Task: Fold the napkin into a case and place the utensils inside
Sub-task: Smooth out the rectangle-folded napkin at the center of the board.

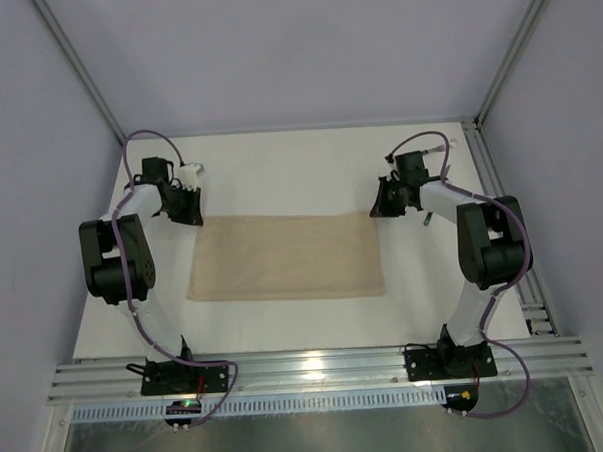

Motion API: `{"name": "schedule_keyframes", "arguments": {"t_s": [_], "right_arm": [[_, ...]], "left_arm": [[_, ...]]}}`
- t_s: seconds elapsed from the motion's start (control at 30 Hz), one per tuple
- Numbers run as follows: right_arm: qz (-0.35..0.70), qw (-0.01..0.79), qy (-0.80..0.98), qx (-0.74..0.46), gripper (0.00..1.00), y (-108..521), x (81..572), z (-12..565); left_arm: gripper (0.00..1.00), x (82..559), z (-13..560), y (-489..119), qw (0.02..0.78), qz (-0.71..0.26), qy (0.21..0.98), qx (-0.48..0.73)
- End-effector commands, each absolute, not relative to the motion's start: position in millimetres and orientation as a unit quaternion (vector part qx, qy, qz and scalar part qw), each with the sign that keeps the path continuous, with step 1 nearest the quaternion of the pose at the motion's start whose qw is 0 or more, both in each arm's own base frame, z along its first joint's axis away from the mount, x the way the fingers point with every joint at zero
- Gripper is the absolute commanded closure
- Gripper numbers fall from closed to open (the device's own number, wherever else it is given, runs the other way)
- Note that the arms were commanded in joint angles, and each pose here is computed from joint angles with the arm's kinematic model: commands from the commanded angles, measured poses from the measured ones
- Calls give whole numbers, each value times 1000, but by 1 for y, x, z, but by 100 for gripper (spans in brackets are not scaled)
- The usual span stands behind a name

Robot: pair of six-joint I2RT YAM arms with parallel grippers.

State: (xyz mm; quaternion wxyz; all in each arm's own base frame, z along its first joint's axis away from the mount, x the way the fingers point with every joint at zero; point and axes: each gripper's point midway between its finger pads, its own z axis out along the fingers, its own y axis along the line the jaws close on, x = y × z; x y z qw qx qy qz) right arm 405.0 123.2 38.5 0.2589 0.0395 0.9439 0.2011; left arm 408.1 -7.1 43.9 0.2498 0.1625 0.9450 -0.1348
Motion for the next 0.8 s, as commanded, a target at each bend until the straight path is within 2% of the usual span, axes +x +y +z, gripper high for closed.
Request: {"name": "schedule_keyframes", "arguments": {"t_s": [0.0, 0.17, 0.3, 0.4, 0.47, 0.57, 0.77], "right_arm": [[214, 282, 934, 38, 96, 127, 413, 53], [215, 283, 934, 37, 96, 128, 413, 53], [216, 283, 934, 36, 96, 129, 414, 53], [218, 282, 934, 35, 96, 129, 413, 52], [218, 281, 934, 37, 96, 129, 413, 52], [219, 280, 934, 36, 96, 130, 412, 52], [220, 283, 933, 37, 96, 129, 414, 53]], "left_arm": [[82, 416, 43, -6, 258, -134, 942, 165], [81, 414, 34, -3, 243, -130, 948, 162], [68, 416, 31, 4, 243, -111, 950, 159], [67, 418, 31, 5, 245, -108, 951, 158], [69, 417, 28, 1, 240, -117, 951, 157], [83, 411, 25, -4, 225, -133, 952, 160], [90, 408, 26, -5, 225, -135, 950, 168]]}}
